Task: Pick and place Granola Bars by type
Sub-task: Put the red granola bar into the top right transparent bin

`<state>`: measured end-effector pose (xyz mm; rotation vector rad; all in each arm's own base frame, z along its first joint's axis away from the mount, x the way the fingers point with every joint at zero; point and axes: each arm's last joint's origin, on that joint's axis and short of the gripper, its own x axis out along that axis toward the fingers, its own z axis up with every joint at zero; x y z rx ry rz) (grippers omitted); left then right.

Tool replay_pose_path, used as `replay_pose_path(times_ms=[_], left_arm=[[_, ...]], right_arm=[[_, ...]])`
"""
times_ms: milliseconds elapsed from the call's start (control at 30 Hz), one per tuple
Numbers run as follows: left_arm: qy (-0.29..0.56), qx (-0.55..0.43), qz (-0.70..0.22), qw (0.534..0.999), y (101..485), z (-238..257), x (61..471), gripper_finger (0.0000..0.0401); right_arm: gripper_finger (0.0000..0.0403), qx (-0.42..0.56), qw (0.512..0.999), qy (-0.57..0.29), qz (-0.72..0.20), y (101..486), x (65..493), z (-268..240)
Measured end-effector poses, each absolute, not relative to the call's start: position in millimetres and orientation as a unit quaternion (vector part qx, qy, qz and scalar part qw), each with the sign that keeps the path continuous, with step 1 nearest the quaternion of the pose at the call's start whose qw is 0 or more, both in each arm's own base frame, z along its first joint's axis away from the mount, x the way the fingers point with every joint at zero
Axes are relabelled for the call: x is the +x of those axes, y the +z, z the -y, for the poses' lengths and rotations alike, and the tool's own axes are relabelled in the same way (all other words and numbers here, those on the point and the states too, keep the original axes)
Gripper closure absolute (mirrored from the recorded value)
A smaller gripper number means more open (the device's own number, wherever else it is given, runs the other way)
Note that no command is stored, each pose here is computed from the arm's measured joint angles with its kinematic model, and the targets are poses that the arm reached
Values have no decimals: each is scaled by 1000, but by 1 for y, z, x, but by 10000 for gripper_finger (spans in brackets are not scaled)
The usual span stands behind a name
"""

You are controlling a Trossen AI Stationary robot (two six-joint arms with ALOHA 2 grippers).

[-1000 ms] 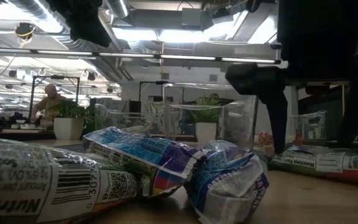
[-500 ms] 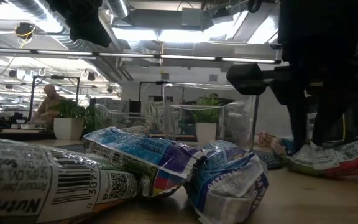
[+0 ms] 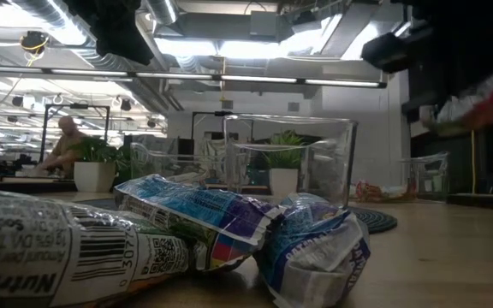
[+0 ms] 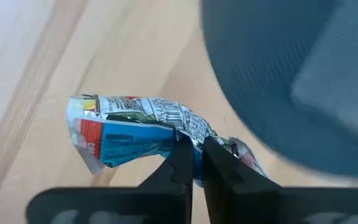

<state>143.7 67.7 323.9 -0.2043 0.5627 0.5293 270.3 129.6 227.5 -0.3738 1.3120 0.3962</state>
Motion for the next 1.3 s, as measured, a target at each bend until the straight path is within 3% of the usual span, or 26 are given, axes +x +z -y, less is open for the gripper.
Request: replay_pose_path(times_ms=[267, 433, 667, 1067, 1300], left_arm=[[258, -99, -274, 921, 324, -68, 144, 274], [274, -94, -273, 917, 324, -69, 143, 274], [287, -94, -272, 914, 324, -69, 143, 274], [335, -136, -252, 898, 324, -71, 142, 274], [368, -160, -236, 885, 324, -72, 141, 274]], right_arm=[[385, -78, 801, 44, -592, 255, 257, -110], [383, -11, 799, -25, -601, 262, 256, -85], [384, 49, 798, -52, -598, 284, 244, -36], [383, 78, 826, -179, -529, 374, 192, 83], [383, 71, 821, -235, -515, 385, 170, 123]])
